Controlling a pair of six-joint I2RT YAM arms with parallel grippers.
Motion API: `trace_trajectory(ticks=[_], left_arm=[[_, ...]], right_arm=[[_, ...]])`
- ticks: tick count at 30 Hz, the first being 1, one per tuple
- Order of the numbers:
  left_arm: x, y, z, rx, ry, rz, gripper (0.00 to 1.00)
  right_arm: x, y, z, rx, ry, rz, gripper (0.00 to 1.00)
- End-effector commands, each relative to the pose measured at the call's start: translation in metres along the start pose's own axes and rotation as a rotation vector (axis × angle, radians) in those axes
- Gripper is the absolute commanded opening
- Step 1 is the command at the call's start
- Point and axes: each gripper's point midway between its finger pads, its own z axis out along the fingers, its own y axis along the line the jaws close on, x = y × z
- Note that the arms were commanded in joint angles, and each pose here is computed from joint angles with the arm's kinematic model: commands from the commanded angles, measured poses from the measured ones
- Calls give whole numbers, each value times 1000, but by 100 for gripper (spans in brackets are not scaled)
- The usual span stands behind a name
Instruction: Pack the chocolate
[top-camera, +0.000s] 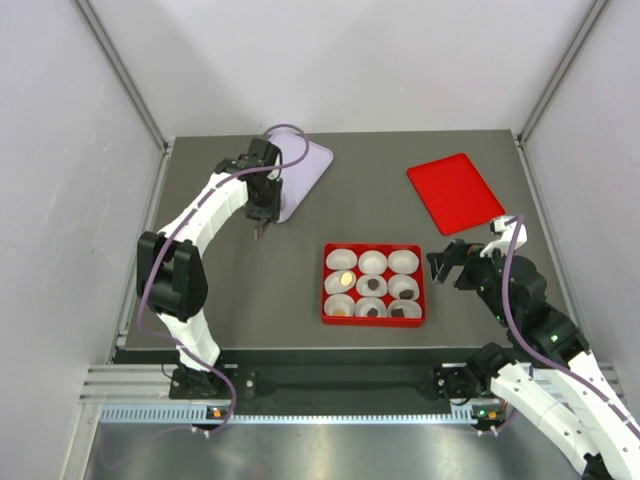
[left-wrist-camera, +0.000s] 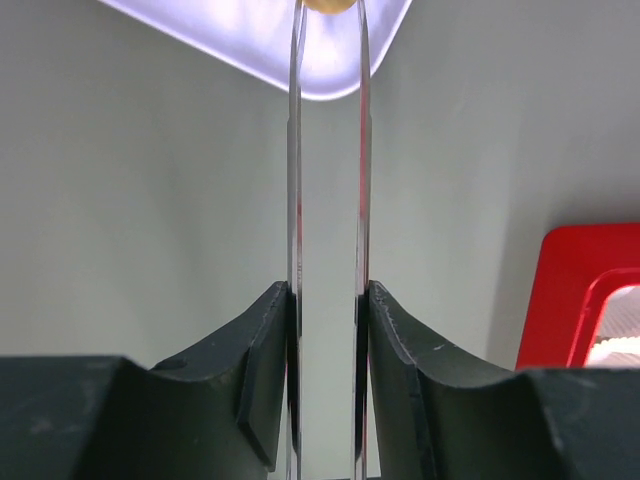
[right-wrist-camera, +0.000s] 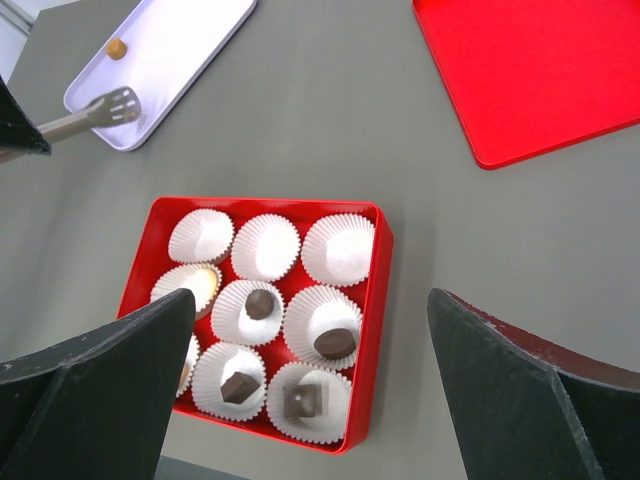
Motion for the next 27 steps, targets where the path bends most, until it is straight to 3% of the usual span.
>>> trace_trajectory(ticks=[1,12,17,24,27], left_arm=[[-26,-1,-20,-3,-85,-4,38],[-54,-21,-65,80,-186,-4,37],[-44,-82,-92,251,-205,100,37],[21,-184,-122,459,-148,306,37],[44,-206,-126,482,-133,355,37]], right_arm=[[-7,1,0,-1,-31,17,100],[-11,1,-2,-2,-41,19,100],[-14,1,-2,5,-44,16,100],[-21,0,-7,11,-63,16,100],[-22,-1,-9,15,-59,11,100]])
